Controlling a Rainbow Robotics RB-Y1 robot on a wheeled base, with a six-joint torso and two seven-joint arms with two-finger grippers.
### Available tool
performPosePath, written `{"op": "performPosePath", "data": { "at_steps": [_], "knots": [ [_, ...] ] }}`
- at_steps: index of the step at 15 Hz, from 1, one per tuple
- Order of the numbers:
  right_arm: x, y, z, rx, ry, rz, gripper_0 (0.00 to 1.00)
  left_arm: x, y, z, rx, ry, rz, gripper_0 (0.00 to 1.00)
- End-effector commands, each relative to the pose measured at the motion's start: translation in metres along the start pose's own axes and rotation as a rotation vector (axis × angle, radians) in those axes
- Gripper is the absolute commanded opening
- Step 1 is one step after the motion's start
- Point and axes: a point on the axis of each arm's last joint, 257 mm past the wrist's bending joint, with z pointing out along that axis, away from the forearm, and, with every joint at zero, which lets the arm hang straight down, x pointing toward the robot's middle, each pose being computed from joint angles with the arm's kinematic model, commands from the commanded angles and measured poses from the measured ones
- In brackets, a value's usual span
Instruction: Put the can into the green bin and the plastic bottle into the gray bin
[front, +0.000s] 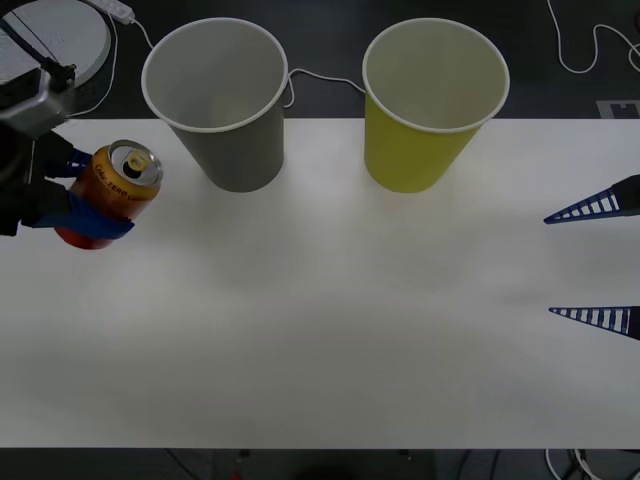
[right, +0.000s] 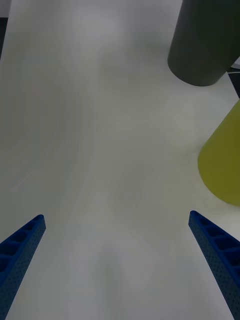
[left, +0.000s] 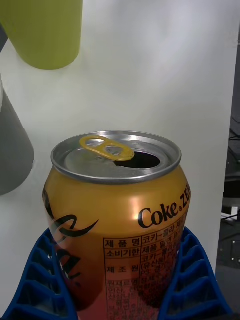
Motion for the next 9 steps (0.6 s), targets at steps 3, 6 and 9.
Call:
{"op": "performPosePath", "data": {
  "at_steps": [3, 6, 9],
  "knots": [
    [0.000, 0.000, 0.000, 0.000, 0.000, 0.000, 1.00, -0.065, 0.005, 0.006, 0.010, 0.051, -0.017, 0.00],
    [0.000, 0.000, 0.000, 0.000, 0.000, 0.000, 1.00, -0.109, 0.014, 0.016, 0.004, 0.073, -0.037, 0.00],
    [0.000, 0.000, 0.000, 0.000, 0.000, 0.000, 1.00, -0.153, 0.023, 0.032, -0.003, 0.077, -0.055, 0.00]
  ]
}}
